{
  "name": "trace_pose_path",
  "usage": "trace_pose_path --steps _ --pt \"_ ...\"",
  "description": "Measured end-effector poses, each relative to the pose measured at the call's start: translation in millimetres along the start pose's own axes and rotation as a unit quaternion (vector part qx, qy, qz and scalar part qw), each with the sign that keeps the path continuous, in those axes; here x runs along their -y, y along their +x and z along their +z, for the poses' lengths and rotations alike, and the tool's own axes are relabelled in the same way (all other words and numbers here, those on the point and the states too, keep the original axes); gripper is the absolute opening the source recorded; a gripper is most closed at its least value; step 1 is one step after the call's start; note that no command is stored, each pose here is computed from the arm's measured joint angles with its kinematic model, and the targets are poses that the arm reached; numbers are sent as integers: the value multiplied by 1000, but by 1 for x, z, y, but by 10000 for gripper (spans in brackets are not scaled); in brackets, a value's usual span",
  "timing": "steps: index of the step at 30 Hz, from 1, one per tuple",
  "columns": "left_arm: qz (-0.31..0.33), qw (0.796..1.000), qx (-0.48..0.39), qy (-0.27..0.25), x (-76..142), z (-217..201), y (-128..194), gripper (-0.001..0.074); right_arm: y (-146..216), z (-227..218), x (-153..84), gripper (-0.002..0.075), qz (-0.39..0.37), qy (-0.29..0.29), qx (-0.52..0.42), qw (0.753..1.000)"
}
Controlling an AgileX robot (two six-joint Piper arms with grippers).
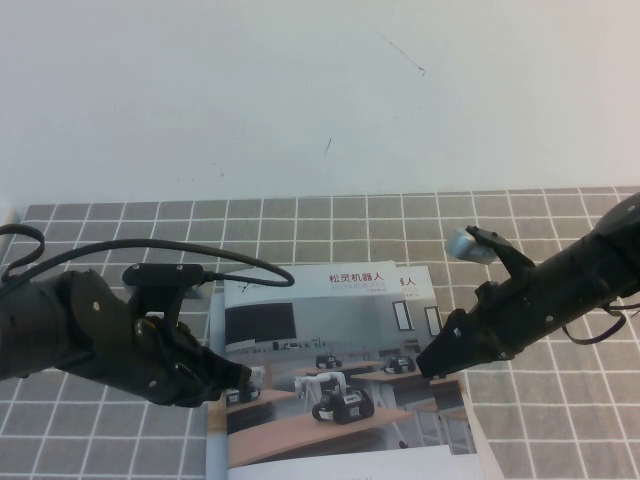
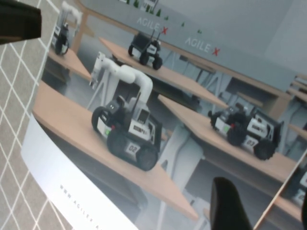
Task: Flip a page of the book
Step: Open the closed book
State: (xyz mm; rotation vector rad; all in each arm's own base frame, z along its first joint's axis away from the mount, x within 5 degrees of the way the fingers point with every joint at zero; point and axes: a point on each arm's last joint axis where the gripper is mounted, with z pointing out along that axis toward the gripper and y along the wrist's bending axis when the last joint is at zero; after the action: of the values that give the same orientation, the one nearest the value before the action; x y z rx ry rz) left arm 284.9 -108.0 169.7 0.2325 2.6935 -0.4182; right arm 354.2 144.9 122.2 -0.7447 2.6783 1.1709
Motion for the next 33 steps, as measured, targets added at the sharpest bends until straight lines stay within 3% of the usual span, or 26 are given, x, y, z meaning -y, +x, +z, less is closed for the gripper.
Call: trace_pose_path --steps 23,33 --pt "-36 999 -22 12 -3 24 4 -4 1 0 4 333 11 20 -7 1000" --pt "-41 999 -22 15 -2 24 4 -4 -1 4 -4 333 23 -8 3 1000"
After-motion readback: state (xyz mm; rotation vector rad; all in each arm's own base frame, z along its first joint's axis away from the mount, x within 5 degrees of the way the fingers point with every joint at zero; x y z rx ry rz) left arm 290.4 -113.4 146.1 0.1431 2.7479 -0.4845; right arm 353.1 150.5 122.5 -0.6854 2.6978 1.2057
